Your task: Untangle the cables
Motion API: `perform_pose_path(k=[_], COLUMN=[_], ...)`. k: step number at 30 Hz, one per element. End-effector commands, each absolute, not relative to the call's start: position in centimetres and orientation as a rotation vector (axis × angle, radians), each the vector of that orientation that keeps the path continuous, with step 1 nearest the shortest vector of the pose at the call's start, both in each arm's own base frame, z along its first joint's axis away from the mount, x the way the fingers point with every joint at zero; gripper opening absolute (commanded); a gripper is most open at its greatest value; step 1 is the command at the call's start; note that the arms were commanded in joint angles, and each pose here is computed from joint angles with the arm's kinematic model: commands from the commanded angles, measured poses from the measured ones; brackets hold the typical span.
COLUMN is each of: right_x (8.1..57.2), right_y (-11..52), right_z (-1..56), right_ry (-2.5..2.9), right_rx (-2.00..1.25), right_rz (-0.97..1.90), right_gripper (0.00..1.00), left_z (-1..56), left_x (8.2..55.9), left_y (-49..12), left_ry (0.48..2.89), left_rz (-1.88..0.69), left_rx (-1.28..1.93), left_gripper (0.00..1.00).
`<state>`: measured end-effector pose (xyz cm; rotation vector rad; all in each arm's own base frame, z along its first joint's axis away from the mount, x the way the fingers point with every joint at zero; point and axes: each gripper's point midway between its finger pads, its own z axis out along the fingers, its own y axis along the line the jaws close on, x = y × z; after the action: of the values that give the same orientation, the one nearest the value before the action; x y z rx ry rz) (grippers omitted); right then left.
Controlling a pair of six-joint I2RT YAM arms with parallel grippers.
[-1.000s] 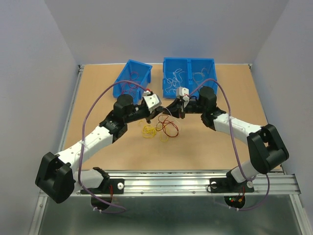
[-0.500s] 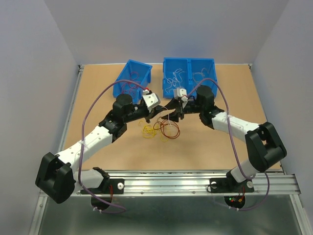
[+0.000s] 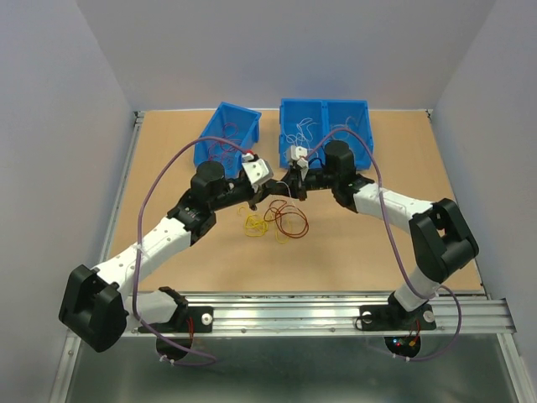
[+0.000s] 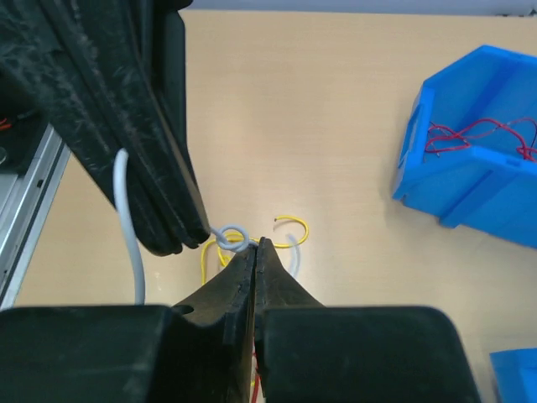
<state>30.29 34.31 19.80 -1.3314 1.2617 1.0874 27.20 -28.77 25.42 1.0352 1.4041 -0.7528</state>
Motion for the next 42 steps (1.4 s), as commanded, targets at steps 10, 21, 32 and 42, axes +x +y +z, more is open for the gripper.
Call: perform_pose_path(k=[10,21,32,42], right_x=[32.7,39.2,44.5,47.3], right_y=[33.9,28.7,25.6,25.0], right_z=[30.5,33.5,39.0,42.2], right_ry=[1.169,1.301,1.244,1.19], right_rx=[-0.967,-0.483,-0.333,-0.306], right_rz=[1.013,0.808,0.861,0.843], right_gripper=[0.01,0.01,0.0,0.01], left_z=[32.0,31.9,30.3,26.1], left_x=[28.8,31.1,32.6,34.8], left_y=[-23.9,-21.7,-21.6,-23.5], left_ry=[1.194,1.239,1.27,1.352], left_rz=[-0.612,-0.546,-0.518,-0.527], left_rx=[0.798,0.675,0.693,0.805], left_gripper=[0.63,0.9,0.91,0.92])
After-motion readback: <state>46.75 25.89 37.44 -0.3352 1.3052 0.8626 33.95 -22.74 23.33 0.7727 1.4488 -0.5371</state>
